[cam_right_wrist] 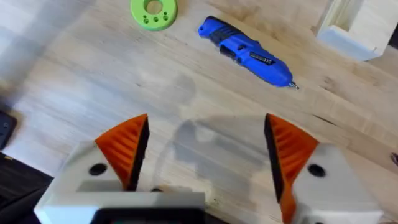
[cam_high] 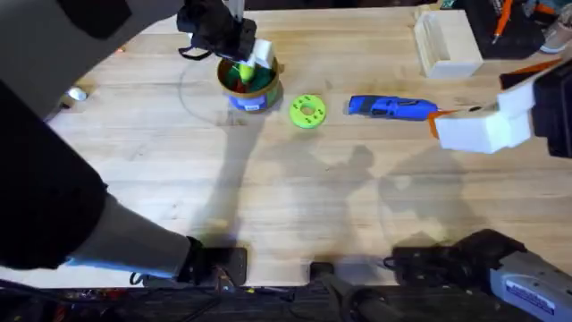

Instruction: Pick up the gripper from the table and insert it into the empty holder that is missing its gripper. Then pick up a screw, insert it into the mounting hole, and use the screwdriver to tighten it. Finally, clean up the table by picking up the vegetable and placing it into the bucket.

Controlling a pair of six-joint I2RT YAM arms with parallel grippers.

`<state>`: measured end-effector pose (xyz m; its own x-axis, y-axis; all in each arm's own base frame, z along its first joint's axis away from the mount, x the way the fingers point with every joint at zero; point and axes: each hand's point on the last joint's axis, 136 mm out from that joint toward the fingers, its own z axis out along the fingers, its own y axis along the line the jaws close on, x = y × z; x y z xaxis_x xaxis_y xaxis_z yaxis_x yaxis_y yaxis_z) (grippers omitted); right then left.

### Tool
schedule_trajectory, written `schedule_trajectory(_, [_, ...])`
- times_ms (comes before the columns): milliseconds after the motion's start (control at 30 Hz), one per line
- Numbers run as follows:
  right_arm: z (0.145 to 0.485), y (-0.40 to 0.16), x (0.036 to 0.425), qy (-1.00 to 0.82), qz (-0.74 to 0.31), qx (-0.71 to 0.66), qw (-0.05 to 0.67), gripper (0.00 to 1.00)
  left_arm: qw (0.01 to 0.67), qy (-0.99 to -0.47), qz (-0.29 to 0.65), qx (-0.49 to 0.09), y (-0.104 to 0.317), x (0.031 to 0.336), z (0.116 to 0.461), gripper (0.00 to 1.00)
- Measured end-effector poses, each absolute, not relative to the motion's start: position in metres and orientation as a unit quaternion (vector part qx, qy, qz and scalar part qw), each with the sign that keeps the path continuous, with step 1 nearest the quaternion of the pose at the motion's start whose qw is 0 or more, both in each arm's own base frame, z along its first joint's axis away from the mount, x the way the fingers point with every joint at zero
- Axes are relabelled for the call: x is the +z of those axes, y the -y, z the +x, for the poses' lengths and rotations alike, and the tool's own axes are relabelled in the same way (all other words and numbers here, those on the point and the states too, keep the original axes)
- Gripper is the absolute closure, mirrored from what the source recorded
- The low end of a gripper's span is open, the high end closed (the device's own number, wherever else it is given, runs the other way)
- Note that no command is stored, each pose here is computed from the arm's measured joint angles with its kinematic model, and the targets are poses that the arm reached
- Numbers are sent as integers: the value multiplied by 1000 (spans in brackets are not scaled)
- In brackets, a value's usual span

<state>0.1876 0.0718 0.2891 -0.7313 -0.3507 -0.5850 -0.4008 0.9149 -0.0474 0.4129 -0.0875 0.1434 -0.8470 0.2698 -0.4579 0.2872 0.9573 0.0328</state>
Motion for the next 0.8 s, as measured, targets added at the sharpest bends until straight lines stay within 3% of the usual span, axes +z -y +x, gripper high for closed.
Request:
schedule_trajectory(33, [188, -72, 289, -929, -202, 41, 306, 10, 233, -962, 144, -19, 87, 143, 412, 66])
schedule_trajectory(67, [188, -72, 289, -930, -202, 41, 306, 10, 228, -963, 143, -19, 87, 142, 410, 29])
schedule_trajectory(167, [188, -72, 289, -930, -202, 41, 306, 9, 215, -966, 143, -18, 85, 153, 403, 15])
schedule_trajectory(400, [188, -72, 289, -930, -202, 41, 306, 9, 268, -953, 141, -21, 82, 214, 387, 15])
schedule_trajectory(533, [188, -72, 289, -930, -202, 41, 306, 9, 309, -941, 139, -24, 70, 275, 328, 13])
schedule_trajectory(600, [187, -72, 289, -930, -202, 41, 305, 9, 324, -936, 135, -25, 67, 287, 315, 11])
schedule_trajectory(733, [183, -70, 286, -933, -203, 39, 295, 10, 337, -933, 123, -30, 61, 287, 286, 12])
schedule_trajectory(767, [182, -69, 285, -934, -203, 38, 291, 10, 334, -935, 118, -32, 60, 281, 278, 12])
schedule_trajectory(800, [178, -69, 282, -937, -204, 39, 282, 9, 314, -943, 102, -36, 55, 257, 258, 13])
